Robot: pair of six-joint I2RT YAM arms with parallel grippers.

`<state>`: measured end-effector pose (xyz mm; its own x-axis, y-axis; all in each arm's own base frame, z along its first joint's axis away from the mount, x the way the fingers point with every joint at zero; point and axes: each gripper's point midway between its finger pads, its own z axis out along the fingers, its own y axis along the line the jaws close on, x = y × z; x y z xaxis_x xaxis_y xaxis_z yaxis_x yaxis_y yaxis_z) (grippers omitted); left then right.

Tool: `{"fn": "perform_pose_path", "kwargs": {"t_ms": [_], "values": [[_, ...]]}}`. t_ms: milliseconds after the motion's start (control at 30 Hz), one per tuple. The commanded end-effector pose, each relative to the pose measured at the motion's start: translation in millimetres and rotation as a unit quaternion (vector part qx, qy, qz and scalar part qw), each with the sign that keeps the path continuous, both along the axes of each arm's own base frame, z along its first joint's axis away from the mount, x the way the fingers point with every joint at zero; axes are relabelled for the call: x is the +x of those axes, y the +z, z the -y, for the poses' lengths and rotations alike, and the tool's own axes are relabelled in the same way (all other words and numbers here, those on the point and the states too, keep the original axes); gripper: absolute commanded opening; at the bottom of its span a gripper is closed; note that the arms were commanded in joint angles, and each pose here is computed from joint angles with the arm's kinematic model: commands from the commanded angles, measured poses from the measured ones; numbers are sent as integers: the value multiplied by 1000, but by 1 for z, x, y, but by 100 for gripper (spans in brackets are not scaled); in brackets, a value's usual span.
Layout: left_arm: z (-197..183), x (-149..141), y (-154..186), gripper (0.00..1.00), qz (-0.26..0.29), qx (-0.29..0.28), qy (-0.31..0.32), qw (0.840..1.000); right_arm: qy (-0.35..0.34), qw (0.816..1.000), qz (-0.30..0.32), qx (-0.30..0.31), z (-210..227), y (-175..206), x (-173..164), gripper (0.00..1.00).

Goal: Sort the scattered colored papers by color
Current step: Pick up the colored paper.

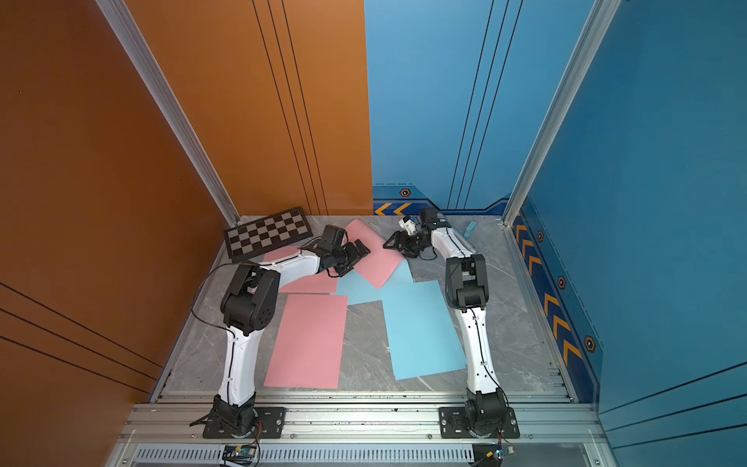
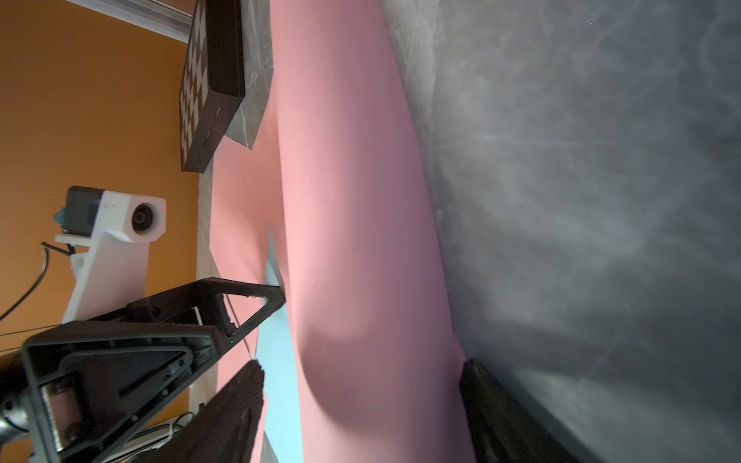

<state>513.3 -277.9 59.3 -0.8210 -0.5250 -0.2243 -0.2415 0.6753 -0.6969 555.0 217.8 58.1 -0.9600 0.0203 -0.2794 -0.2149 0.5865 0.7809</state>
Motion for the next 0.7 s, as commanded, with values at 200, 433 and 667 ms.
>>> {"fn": "perform_pose_path", "kwargs": {"t_ms": [200,433,667], "values": [[-1,-10,-36,98,-46,4,-14,999,19,996,22,82,-19,62,-6,84],[4,-7,-36,98,-44,-4,-21,999,36,994,38,96,-25,85,-17,97],[5,-5,-36,98,-42,-8,-21,999,20,998,52,42,-16,79,-19,84]]}}
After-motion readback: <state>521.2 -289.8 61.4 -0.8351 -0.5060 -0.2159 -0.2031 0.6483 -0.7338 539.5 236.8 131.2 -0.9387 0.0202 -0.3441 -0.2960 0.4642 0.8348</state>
